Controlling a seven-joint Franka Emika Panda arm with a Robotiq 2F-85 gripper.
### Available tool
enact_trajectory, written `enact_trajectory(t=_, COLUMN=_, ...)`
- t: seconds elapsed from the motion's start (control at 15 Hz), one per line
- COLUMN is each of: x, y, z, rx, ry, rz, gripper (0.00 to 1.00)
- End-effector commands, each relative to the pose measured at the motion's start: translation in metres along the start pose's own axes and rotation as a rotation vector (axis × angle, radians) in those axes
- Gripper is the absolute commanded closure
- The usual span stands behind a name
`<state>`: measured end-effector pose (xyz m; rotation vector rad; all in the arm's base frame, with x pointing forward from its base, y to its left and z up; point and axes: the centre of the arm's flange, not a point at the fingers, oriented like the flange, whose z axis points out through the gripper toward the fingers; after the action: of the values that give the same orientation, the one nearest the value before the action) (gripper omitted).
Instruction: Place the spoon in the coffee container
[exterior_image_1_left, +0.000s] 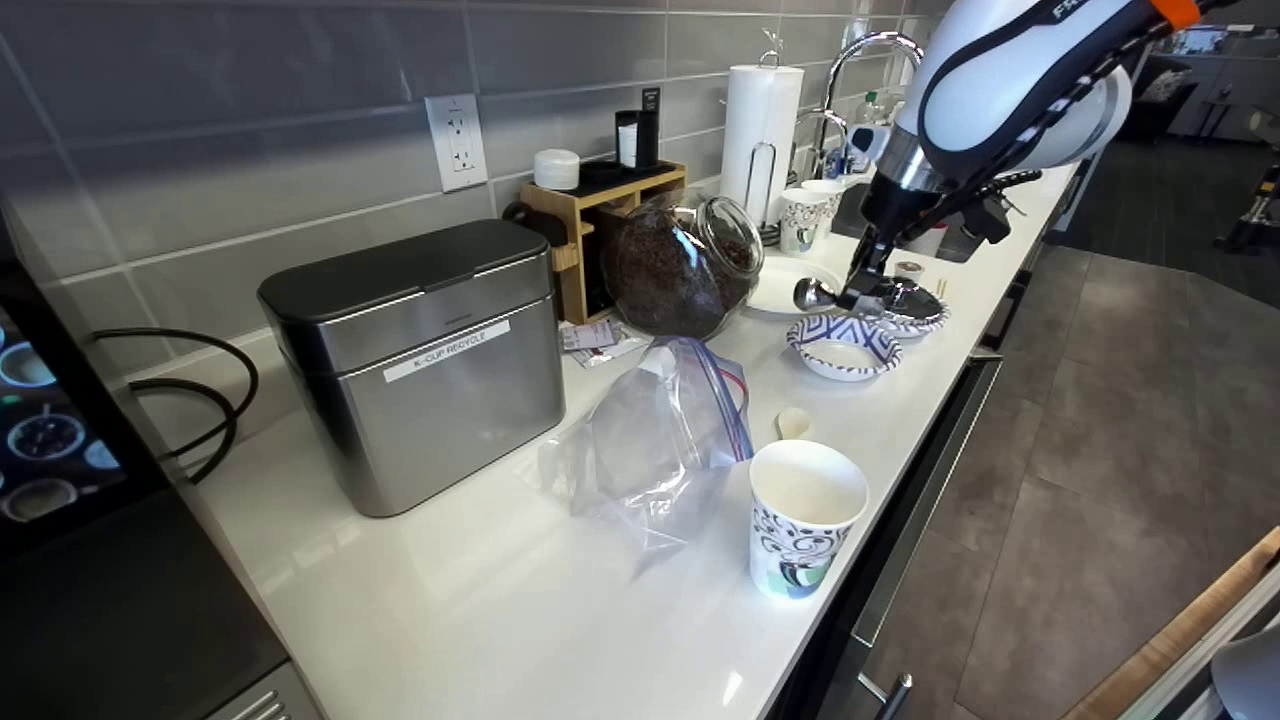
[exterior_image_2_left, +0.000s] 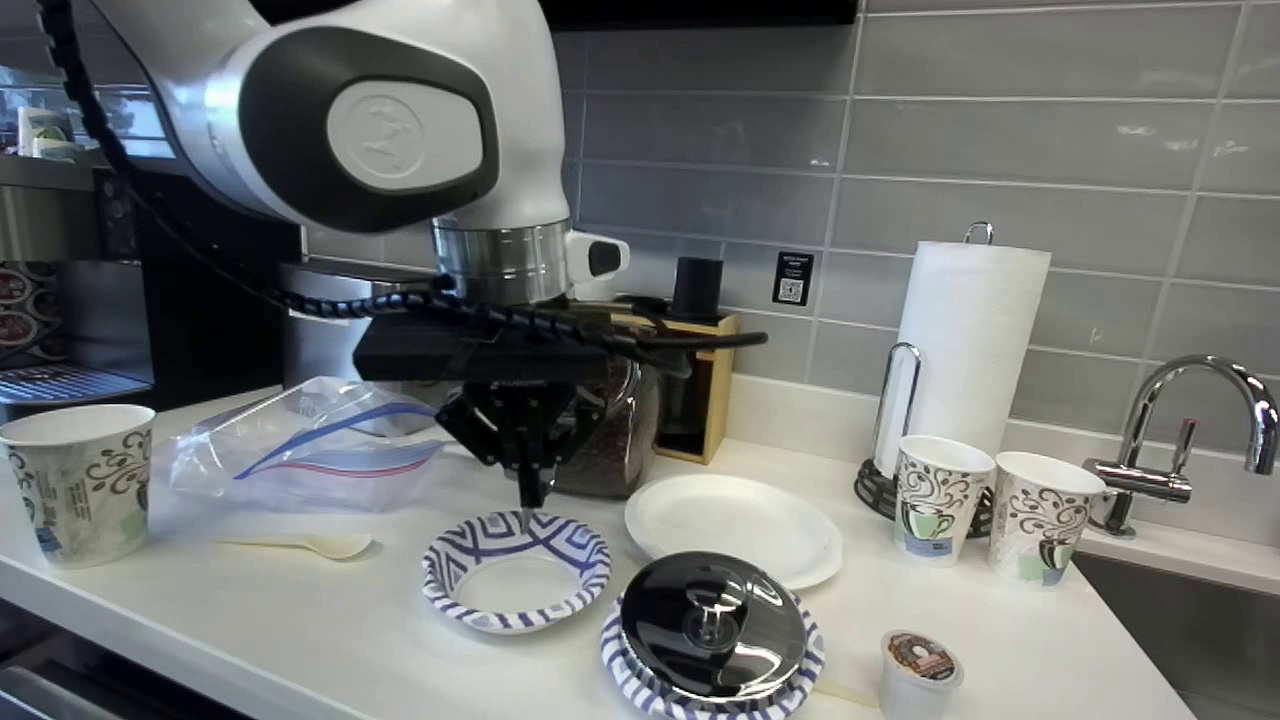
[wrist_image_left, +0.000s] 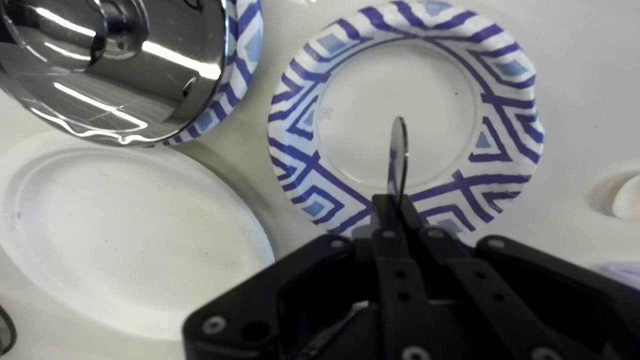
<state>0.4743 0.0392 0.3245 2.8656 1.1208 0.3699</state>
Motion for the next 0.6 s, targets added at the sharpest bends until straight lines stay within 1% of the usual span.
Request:
enact_trajectory(t=0.0, x=0.004, y=-0.005, z=-0.039, rx=0.003, ry=0.027, rz=0.027, gripper=0.99)
enact_trajectory(t=0.27, x=0.023, y=0.001, z=-0.061, rx=-0.025, ry=0.062, rz=0.072, gripper=0.99)
enact_trajectory(t=0.53, x=0.053, y=0.015, z=-0.068, rx=-0.037, ry=0.089, rz=0.139, gripper=0.99)
